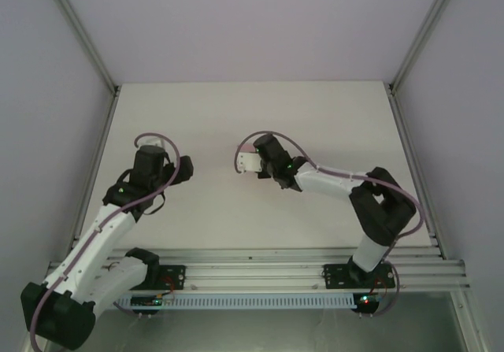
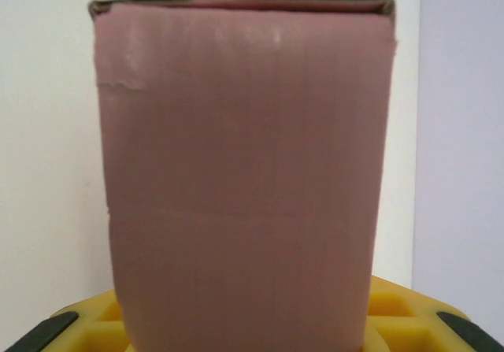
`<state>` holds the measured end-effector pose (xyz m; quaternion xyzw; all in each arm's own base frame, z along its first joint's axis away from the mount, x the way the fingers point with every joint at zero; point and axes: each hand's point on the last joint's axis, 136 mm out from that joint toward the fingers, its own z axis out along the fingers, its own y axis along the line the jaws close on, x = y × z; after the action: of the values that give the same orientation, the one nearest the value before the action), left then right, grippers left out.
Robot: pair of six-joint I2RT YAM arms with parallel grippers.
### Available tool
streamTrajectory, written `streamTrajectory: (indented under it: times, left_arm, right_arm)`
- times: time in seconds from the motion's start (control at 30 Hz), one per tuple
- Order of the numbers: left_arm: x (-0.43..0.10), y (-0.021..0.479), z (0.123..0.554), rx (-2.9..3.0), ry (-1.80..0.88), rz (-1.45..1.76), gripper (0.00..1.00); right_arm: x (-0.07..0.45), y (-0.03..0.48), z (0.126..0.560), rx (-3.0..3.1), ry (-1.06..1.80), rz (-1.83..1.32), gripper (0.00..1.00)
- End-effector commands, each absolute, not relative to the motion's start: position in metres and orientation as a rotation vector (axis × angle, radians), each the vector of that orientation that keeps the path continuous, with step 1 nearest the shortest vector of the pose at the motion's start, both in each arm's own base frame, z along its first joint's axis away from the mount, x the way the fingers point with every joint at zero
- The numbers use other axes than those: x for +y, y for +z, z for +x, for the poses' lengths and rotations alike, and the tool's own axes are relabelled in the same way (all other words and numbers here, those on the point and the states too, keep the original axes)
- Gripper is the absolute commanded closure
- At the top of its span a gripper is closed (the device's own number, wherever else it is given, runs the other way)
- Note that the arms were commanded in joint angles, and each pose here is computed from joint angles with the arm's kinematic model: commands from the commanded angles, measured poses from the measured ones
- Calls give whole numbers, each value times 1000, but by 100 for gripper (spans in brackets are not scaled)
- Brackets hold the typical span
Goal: Assemble paper box
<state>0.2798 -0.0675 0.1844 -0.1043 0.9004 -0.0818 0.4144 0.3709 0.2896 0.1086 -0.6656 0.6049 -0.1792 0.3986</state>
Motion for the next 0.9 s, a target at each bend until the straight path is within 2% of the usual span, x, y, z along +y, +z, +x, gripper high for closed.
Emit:
streamTrajectory:
  times: [0.0,0.07,0.17,0.3,0.5,0.7,0.77,0.87]
  left_arm:
    - [-63,187,280,2244,-191,-269,0]
    - [-63,187,280,2244,-192,-272,0]
    - [-62,187,280,2245,-185,-270,0]
    - [-63,187,281,2246,-190,-265,0]
    - [-64,190,282,2238,-194,-260,0]
    - [-62,194,283,2219,-181,-256,0]
    - [-58,195,285,2205,-161,-265,0]
    - [-54,197,291,2173,-133,-284,0]
  right_arm:
    - [294,107,398,1443,-574,-1586,65]
    - [292,93,398,1437,-618,-1624,63]
    - [288,80,391,1456,-615,-1659,53]
    - [284,68,365,1543,-512,-1747,28]
    - [278,85,324,1653,-334,-1847,1]
    - [264,135,287,1842,-75,-1817,0]
    - [253,159,295,1887,-59,-1667,0]
    - [216,207,324,1978,14,-1235,1]
